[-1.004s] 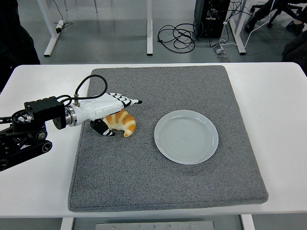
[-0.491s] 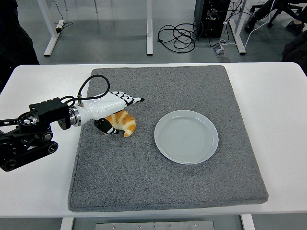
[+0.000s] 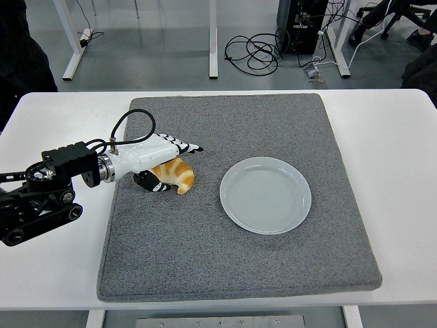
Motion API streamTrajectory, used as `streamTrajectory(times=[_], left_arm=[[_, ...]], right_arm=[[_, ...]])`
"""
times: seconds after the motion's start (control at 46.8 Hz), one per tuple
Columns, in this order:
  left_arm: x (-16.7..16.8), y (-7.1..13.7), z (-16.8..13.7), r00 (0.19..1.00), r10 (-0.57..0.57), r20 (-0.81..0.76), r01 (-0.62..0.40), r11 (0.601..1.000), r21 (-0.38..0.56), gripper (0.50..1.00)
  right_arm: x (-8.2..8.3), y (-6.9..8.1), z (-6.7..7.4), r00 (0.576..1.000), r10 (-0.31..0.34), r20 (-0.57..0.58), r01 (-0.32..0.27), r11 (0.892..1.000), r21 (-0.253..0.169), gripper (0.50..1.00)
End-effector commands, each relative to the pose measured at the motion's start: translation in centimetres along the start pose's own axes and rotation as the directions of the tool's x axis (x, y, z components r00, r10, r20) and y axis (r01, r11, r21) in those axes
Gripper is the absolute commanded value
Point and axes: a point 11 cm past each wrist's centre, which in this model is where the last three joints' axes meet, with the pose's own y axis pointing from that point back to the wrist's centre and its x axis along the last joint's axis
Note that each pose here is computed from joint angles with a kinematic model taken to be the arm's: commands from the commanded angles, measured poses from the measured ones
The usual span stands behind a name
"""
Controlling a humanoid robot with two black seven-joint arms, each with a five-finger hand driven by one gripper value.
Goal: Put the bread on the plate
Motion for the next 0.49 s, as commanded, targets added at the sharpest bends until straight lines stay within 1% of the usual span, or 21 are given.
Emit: streamTrajectory(times=[0.0, 0.256, 0.278, 0.299, 0.363, 0.385, 0.406, 0.427, 0.449, 0.47], left_arm=[[-0.1, 0.0, 0.1, 1.000, -0.001, -0.001, 0.001, 1.000, -0.001, 0.922], [-1.3, 0.3, -0.4, 1.000, -0.020, -0.021, 0.020, 1.000, 0.016, 0.927], [-1.3, 0.3, -0.5, 1.000, -0.020, -0.021, 0.020, 1.000, 0.017, 0.925], [-1.3, 0.3, -0.5, 1.000, -0.020, -0.021, 0.020, 1.000, 0.017, 0.912], [-1.3, 0.3, -0.4, 1.000, -0.020, -0.020, 0.021, 1.000, 0.015, 0.783], [-1.3, 0.3, -0.4, 1.000, -0.020, -0.020, 0.021, 1.000, 0.015, 0.732], [-1.3, 0.3, -0.4, 1.000, -0.020, -0.020, 0.021, 1.000, 0.015, 0.652], [-1.3, 0.3, -0.4, 1.000, -0.020, -0.020, 0.021, 1.000, 0.015, 0.543], [-1.3, 0.3, -0.4, 1.000, -0.021, -0.021, 0.022, 1.000, 0.015, 0.500], [-1.3, 0.3, -0.4, 1.000, -0.021, -0.021, 0.022, 1.000, 0.015, 0.500]], right_arm=[[0.0, 0.0, 0.0, 1.000, 0.000, 0.000, 0.000, 1.000, 0.000, 1.000], [0.0, 0.0, 0.0, 1.000, 0.000, 0.000, 0.000, 1.000, 0.000, 1.000], [0.0, 0.0, 0.0, 1.000, 0.001, 0.000, -0.001, 1.000, 0.000, 1.000], [0.0, 0.0, 0.0, 1.000, 0.001, 0.000, -0.001, 1.000, 0.000, 1.000], [0.0, 0.0, 0.0, 1.000, 0.001, 0.000, -0.001, 1.000, 0.000, 1.000], [0.0, 0.0, 0.0, 1.000, 0.001, 0.000, -0.001, 1.000, 0.000, 1.000], [0.0, 0.0, 0.0, 1.000, 0.000, 0.000, 0.000, 1.000, 0.000, 1.000], [0.0, 0.0, 0.0, 1.000, 0.000, 0.000, 0.000, 1.000, 0.000, 1.000], [0.0, 0.0, 0.0, 1.000, 0.000, 0.000, 0.000, 1.000, 0.000, 1.000], [0.0, 0.0, 0.0, 1.000, 0.000, 0.000, 0.000, 1.000, 0.000, 1.000]])
